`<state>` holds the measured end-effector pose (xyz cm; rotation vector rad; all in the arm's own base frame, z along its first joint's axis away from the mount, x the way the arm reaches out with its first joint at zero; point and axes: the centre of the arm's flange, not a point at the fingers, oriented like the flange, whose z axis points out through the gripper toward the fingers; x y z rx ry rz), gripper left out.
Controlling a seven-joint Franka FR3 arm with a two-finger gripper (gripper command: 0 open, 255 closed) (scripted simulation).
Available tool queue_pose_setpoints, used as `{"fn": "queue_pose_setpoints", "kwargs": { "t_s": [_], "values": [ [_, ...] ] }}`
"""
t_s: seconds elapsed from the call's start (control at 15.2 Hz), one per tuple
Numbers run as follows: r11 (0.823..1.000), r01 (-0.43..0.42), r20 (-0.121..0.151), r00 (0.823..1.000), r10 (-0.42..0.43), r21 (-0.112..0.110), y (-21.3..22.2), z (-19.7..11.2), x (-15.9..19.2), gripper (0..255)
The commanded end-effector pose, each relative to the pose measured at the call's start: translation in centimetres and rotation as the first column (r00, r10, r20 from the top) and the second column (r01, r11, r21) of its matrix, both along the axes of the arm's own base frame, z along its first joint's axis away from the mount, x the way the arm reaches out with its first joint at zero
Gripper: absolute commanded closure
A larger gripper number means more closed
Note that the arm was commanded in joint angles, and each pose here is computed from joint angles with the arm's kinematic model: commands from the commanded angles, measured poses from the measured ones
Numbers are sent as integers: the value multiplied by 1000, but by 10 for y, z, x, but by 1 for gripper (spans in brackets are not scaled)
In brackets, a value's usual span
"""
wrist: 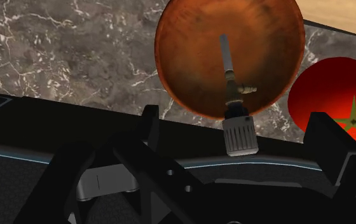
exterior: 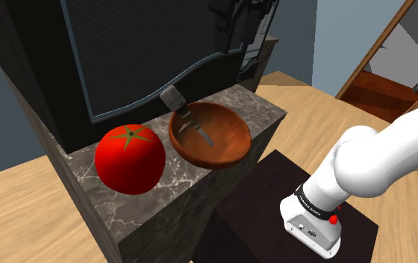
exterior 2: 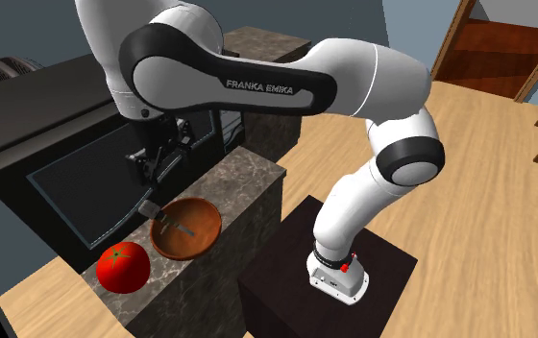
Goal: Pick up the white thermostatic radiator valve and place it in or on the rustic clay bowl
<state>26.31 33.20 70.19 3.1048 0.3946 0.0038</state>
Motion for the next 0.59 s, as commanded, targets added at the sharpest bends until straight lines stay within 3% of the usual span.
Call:
{"fn": "queue_pose_setpoints", "kwargs": {
  "t_s": [0.0,0.53],
  "values": [
    [1000,0,0,1000,0,0,1,22,-2,0],
    [1000,0,0,1000,0,0,1,32,-2,0]
  ]
}}
